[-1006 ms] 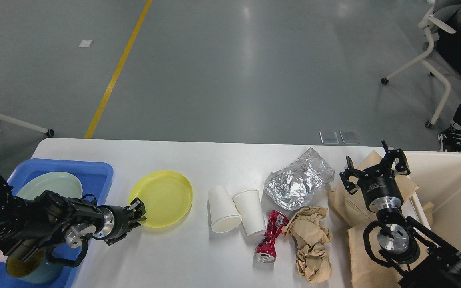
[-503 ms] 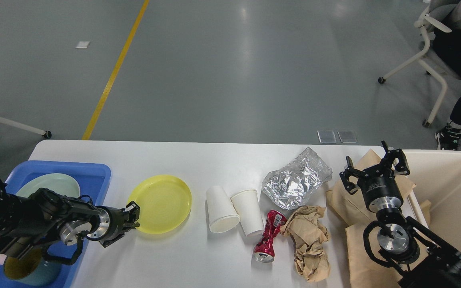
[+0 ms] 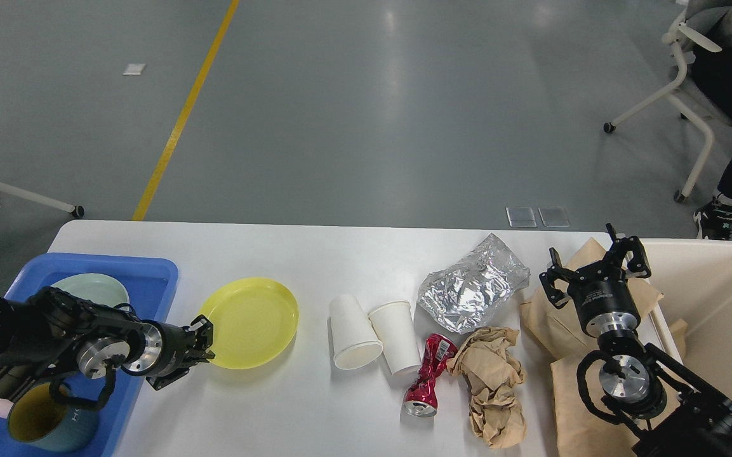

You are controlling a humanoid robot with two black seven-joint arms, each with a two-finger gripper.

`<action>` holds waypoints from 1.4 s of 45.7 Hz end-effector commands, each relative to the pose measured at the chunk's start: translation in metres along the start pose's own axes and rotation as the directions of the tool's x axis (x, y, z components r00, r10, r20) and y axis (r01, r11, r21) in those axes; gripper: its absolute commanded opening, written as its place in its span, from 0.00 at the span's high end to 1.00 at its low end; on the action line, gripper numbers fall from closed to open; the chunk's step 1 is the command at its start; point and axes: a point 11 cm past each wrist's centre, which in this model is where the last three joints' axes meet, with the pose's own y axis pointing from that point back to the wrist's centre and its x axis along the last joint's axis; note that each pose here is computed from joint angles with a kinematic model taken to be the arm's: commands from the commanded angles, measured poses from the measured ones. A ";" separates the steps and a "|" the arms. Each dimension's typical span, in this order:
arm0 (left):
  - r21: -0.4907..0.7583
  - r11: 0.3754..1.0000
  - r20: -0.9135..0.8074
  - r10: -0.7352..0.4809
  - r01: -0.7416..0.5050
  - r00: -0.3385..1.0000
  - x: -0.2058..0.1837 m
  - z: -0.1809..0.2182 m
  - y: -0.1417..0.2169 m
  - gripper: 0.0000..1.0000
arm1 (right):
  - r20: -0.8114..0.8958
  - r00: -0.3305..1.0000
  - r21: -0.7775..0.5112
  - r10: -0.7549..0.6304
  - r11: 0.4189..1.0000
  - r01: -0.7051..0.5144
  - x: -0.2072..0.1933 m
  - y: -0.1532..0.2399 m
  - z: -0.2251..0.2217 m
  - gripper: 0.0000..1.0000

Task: Tidy desktop
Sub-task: 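Grasp the edge of the yellow plate with the left gripper, then lift the yellow plate and set it onto the green plate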

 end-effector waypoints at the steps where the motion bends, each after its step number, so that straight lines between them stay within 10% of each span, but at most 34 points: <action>1: 0.007 1.000 0.000 -0.011 0.011 1.000 -0.002 -0.001 0.003 1.00 | 0.001 1.000 -0.001 0.000 1.000 0.000 0.000 0.000 0.000 0.00; 39: -0.106 0.988 0.147 0.128 -0.113 0.981 0.022 0.091 0.234 1.00 | 0.000 1.000 0.000 0.001 1.000 -0.001 0.000 0.000 0.000 0.00; 50: -0.098 0.988 0.113 0.132 -0.121 0.985 0.037 0.083 0.240 1.00 | -0.001 1.000 0.000 0.000 1.000 0.000 0.000 0.000 0.000 0.00; 64: 0.001 0.969 -0.060 0.246 -0.247 0.967 0.138 -0.020 0.220 1.00 | -0.001 1.000 0.000 0.000 1.000 0.000 0.000 0.000 0.000 0.00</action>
